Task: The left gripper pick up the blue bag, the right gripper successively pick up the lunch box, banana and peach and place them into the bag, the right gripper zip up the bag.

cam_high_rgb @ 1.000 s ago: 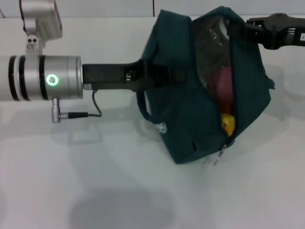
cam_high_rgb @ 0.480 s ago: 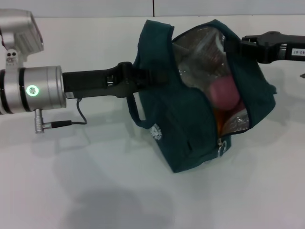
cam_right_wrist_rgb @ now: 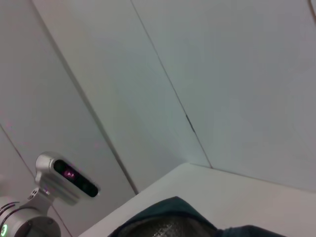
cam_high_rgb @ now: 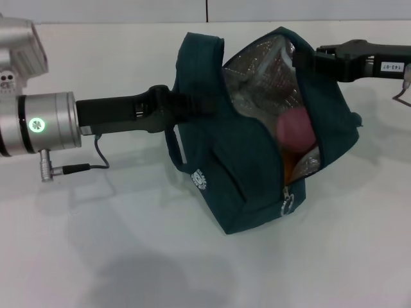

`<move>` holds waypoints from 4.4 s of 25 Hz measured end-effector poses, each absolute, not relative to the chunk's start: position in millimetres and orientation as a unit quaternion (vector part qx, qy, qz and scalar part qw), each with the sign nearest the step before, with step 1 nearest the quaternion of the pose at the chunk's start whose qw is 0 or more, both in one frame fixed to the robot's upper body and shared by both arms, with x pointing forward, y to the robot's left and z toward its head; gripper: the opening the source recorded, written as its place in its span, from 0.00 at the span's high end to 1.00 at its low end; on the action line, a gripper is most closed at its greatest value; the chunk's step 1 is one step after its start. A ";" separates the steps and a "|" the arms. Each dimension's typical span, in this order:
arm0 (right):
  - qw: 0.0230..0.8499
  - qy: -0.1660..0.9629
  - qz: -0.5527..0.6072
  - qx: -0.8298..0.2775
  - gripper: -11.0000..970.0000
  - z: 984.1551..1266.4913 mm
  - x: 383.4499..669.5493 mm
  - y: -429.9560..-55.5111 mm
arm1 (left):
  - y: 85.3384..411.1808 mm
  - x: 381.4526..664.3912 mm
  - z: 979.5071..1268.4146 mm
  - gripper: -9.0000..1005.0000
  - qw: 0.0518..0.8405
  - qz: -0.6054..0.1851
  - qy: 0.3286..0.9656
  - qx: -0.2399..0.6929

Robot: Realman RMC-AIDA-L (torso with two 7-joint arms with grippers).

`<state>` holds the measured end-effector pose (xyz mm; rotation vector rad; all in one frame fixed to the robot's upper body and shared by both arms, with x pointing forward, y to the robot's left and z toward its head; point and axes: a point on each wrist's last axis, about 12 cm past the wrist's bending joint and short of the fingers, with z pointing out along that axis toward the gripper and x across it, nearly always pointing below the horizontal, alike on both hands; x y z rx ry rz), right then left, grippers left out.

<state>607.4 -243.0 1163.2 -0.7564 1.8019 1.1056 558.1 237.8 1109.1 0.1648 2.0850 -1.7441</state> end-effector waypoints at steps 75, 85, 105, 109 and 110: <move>0.415 0.648 0.435 -0.468 0.23 1054.4 509.7 -242.8 | 267.5 550.3 1101.6 0.93 0.227 -0.614 0.756 0.014; 0.420 0.639 0.449 -0.463 0.23 1053.4 514.0 -230.3 | 265.4 549.4 1100.7 0.93 0.225 -0.617 0.754 0.014; 0.407 0.624 0.469 -0.475 0.25 1050.7 508.8 -212.7 | 263.9 548.2 1099.2 0.93 0.223 -0.619 0.753 0.013; 0.408 0.628 0.463 -0.474 0.26 1049.4 510.1 -212.8 | 263.9 547.6 1098.5 0.93 0.222 -0.618 0.754 0.013; 0.407 0.629 0.463 -0.474 0.26 1049.1 510.0 -212.6 | 263.7 547.5 1098.3 0.93 0.222 -0.618 0.754 0.013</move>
